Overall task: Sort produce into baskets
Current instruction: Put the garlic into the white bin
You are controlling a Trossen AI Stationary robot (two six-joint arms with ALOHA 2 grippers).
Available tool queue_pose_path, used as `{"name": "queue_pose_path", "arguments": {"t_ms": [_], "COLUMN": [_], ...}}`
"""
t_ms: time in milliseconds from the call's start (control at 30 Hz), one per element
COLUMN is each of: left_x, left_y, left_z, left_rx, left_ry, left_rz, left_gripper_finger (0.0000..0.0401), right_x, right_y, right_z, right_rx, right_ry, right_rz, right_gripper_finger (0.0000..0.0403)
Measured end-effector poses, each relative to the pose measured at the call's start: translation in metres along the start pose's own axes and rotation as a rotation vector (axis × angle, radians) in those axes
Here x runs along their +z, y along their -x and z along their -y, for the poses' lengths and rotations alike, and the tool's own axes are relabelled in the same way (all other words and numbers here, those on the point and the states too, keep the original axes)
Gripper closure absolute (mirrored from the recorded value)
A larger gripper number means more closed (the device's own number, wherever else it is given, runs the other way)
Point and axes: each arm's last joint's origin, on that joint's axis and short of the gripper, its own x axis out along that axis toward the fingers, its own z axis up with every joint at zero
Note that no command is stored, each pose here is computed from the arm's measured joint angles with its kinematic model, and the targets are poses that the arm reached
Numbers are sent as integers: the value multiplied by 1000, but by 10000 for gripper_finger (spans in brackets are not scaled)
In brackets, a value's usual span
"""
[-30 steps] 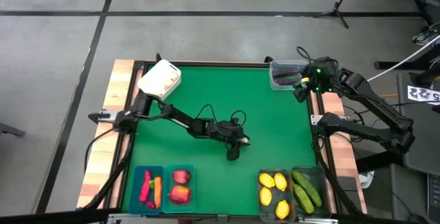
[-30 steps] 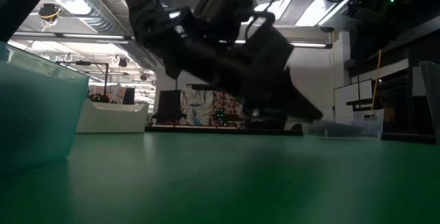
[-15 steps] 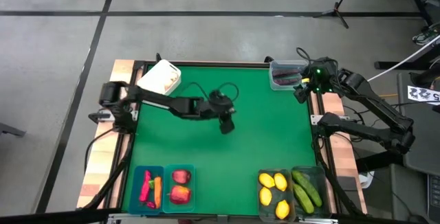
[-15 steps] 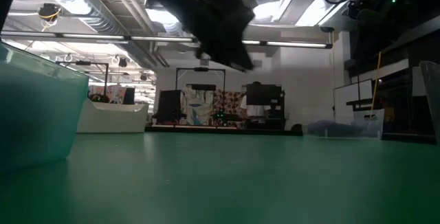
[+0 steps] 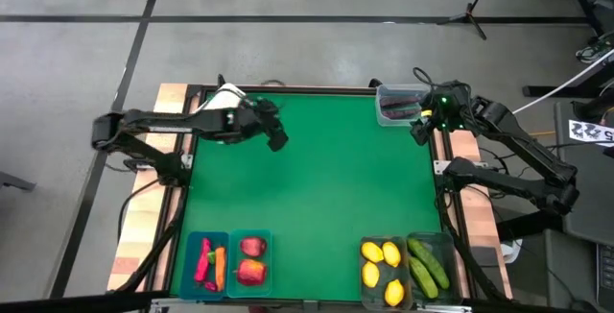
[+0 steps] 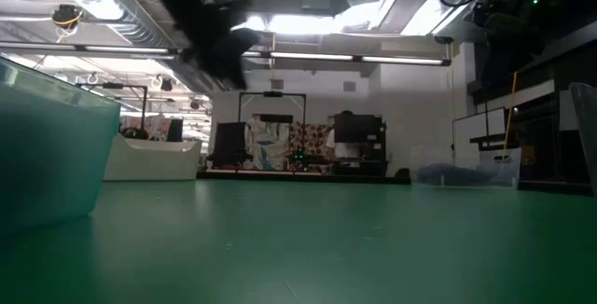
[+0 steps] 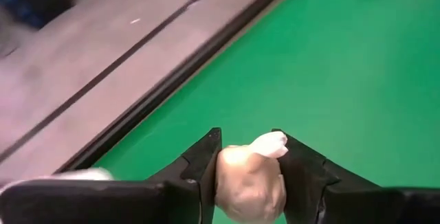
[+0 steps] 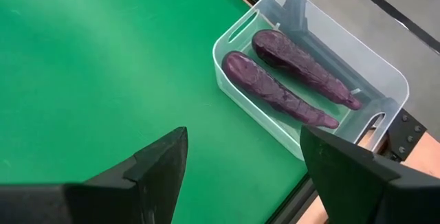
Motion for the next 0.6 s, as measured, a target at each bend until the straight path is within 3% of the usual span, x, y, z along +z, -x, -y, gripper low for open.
{"name": "queue_pose_path", "arguments": {"t_ms": [333, 433, 600], "left_x": [-66, -78, -88], "left_y": [-2, -5, -10], "left_z": [-60, -72, -84], "left_rx": [242, 296, 354], "left_ry": [261, 344, 388], "left_rz": [21, 31, 1], "left_gripper_finger": [285, 285, 285], "right_x": [0, 0, 0], "right_y": [0, 0, 0], "right_z": [0, 0, 0], "right_rx": [-1, 0, -1], "right_ry": [16, 13, -2], "right_rz": [1, 2, 2], "right_gripper_finger": [121, 121, 121]}}
